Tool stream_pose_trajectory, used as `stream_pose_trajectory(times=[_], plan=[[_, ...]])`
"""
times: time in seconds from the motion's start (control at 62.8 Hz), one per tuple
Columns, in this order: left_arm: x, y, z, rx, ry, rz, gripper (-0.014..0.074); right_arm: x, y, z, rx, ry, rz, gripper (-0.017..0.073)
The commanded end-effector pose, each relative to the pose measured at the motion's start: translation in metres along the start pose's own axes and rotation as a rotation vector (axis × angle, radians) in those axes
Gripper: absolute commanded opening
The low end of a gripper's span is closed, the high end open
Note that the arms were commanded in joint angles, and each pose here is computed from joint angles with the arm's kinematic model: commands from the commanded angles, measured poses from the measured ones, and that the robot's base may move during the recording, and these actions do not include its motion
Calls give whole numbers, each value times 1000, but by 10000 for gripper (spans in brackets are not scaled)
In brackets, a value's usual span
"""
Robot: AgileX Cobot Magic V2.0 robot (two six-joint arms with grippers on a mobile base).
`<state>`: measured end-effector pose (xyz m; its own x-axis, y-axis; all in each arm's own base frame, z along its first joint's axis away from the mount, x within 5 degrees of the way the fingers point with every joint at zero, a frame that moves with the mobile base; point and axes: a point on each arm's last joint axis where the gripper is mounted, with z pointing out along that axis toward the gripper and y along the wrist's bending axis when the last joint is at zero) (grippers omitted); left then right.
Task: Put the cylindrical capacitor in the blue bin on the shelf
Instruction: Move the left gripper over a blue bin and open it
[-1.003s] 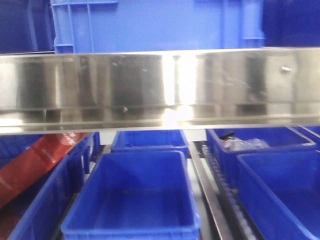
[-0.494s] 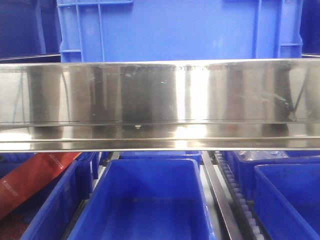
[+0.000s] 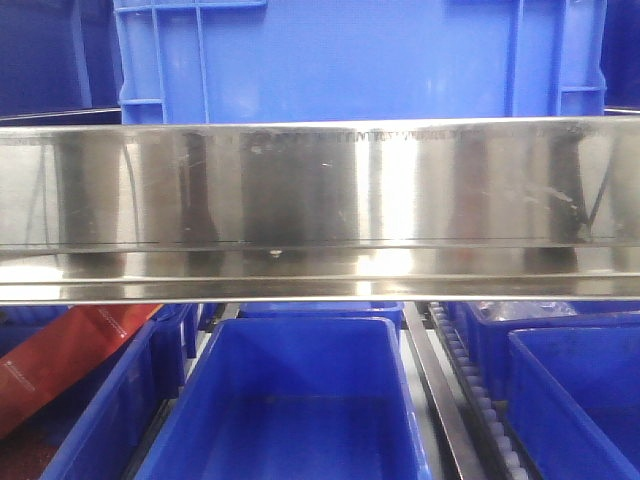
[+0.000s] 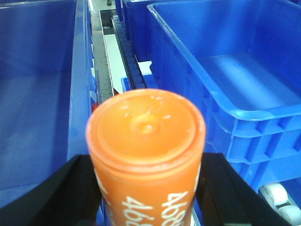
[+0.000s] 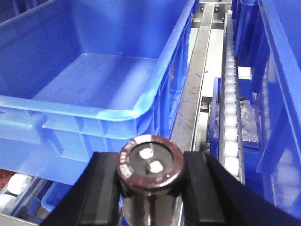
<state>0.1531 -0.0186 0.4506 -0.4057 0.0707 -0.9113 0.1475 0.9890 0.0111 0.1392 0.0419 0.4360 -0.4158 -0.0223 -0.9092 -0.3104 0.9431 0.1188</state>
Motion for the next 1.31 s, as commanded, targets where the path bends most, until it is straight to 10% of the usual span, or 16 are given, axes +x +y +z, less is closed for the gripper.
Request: stream_pose_trajectory(times=[0.0, 0.685, 0.844, 1.29], plan=[[-3, 0, -2, -1, -31, -9, -111, -5, 0, -4, 5, -39, -11, -162], [-3, 0, -1, -1, -34, -9, -111, -7, 1, -4, -6, -59, 1, -162], [-16, -5, 5, 49, -50, 134, -111, -6, 1, -4, -6, -57, 1, -162], [-93, -102, 110, 441, -58, 214, -111, -9, 1, -4, -2, -90, 1, -162]])
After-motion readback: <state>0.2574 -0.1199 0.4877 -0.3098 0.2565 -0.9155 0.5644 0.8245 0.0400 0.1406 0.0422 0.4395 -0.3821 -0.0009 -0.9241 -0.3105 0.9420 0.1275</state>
